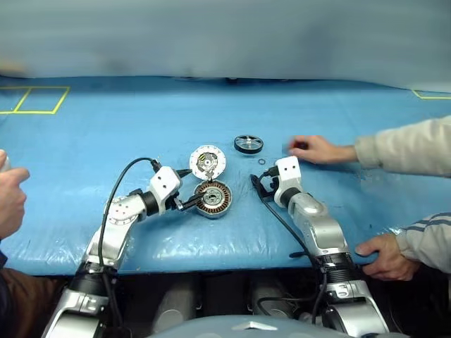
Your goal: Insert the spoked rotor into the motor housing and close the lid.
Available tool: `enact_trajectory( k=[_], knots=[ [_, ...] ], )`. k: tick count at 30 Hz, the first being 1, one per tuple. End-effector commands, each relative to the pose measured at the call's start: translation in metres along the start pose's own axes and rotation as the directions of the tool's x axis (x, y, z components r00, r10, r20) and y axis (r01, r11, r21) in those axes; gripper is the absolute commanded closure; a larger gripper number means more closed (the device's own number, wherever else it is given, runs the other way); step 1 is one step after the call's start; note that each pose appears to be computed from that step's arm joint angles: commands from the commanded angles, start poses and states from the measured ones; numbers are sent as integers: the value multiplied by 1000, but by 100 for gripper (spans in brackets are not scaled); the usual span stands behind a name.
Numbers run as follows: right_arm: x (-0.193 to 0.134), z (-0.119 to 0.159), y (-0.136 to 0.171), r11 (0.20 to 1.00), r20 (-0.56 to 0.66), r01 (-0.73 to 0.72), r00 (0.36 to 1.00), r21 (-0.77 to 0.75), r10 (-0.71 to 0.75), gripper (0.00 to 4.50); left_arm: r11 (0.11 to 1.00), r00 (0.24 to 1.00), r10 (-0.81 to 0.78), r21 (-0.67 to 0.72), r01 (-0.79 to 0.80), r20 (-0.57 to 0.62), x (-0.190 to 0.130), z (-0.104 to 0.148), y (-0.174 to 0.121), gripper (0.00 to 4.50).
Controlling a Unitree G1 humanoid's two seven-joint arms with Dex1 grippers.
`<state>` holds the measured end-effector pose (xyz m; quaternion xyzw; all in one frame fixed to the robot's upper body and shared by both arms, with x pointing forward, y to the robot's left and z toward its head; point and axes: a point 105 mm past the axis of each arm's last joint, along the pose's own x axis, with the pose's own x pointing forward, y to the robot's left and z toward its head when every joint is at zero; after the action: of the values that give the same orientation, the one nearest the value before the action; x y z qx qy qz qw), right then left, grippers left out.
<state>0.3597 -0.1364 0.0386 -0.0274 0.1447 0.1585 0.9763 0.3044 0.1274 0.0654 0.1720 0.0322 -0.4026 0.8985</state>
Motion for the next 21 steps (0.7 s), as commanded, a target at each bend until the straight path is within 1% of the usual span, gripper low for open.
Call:
enact_trajectory(
  k=[1,5,7,10,21],
  knots=[
    [8,9,1,1000,35,-13,999,-1,13,0,998,996,63,5,-63,65,-6,13,7,66],
    [16,9,-2,1000,33,-1,999,-18,2,0,996,995,67,-59,-63,69,-7,11,5,66],
    [18,10,-4,1000,33,5,999,-21,-5,0,994,994,86,-69,-82,67,-7,9,6,66],
    [20,11,-3,1000,40,5,999,-21,-5,0,995,996,75,-66,-72,43,-7,5,2,66],
    [7,6,-1,1000,46,1,999,-9,0,0,992,997,37,-120,-29,67,-9,8,-1,66]
  ],
)
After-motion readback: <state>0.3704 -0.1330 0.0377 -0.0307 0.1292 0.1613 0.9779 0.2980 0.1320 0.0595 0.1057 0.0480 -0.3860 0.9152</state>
